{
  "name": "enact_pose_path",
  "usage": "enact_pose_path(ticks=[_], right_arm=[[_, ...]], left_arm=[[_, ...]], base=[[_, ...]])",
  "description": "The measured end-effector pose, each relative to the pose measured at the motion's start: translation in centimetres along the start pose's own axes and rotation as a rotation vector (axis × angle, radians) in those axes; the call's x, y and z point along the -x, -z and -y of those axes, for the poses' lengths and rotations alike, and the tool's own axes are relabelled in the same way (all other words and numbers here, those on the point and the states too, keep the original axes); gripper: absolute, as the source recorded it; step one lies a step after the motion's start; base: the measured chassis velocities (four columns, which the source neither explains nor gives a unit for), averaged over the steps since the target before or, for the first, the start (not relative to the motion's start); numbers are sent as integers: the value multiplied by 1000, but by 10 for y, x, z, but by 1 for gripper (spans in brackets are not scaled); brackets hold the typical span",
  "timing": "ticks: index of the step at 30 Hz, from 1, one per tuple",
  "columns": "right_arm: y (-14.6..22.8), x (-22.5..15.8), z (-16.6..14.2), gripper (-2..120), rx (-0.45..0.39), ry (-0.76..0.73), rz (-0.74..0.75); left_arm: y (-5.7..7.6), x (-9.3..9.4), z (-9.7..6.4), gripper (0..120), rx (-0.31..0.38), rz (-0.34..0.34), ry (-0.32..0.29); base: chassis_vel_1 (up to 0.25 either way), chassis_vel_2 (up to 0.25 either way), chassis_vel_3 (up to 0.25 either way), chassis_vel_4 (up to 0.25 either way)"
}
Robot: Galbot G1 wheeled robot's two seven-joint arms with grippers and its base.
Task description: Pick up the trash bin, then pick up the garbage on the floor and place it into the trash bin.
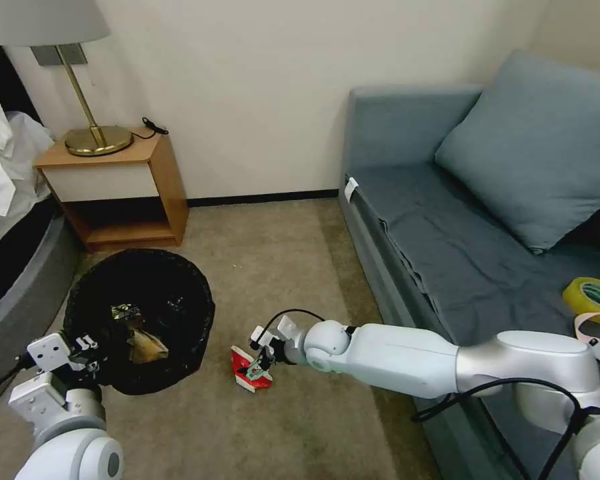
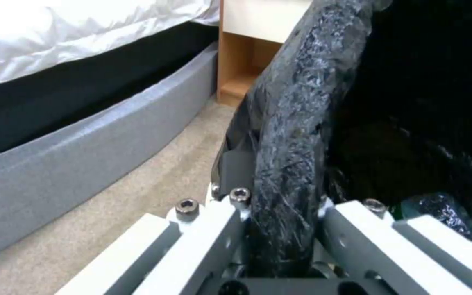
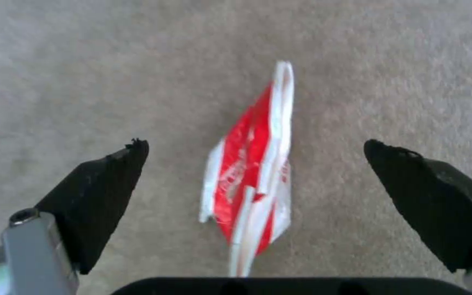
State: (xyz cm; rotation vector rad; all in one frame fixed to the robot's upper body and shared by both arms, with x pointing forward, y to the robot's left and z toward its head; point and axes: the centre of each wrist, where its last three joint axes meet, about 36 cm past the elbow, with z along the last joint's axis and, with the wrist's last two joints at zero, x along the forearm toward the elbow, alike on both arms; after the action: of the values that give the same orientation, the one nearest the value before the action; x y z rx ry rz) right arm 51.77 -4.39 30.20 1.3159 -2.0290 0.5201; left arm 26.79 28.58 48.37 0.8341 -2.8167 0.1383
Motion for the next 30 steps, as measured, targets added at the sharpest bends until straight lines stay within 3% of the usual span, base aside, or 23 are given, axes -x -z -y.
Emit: enact_pose_path(ticks=[30], right_arm=[[-63, 36, 0, 100, 8, -31, -28]], left_arm=[[-3, 2, -3, 2, 4, -3, 13]], base=[[0, 0, 0, 0]])
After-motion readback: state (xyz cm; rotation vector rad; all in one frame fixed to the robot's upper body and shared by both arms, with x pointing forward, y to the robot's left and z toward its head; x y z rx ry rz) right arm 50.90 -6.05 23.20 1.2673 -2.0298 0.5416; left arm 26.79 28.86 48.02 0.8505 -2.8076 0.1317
